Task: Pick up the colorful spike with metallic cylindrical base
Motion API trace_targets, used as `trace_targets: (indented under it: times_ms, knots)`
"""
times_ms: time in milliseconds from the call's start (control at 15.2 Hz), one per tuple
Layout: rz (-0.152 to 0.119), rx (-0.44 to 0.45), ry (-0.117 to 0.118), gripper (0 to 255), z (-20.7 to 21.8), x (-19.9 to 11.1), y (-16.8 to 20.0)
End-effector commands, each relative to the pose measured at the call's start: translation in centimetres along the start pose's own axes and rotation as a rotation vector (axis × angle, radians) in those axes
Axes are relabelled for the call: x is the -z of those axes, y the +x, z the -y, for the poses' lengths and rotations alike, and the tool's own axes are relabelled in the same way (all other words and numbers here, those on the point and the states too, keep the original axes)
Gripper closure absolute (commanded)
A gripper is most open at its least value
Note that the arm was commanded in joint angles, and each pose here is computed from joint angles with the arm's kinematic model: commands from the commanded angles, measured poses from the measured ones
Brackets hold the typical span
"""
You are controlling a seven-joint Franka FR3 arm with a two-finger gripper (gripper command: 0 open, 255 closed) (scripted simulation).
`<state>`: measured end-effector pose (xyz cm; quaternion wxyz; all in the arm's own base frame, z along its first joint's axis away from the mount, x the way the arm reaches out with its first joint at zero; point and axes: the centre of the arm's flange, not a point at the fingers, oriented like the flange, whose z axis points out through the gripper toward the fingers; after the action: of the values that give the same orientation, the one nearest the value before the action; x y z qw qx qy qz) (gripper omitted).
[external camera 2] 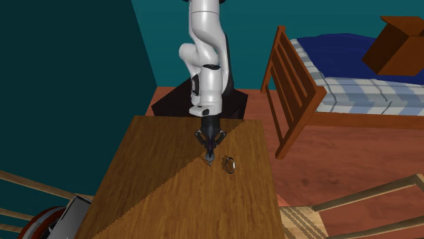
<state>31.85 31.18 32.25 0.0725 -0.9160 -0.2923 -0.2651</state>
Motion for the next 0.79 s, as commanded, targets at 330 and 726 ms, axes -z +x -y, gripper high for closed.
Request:
trace_targets:
  times_ms: [330,726]
  knots:
    - [0.0,-0.001,0.001,255,-0.1,3.0,1.9]
    - [0.0,-0.001,0.001,255,-0.2,5.7,3.6]
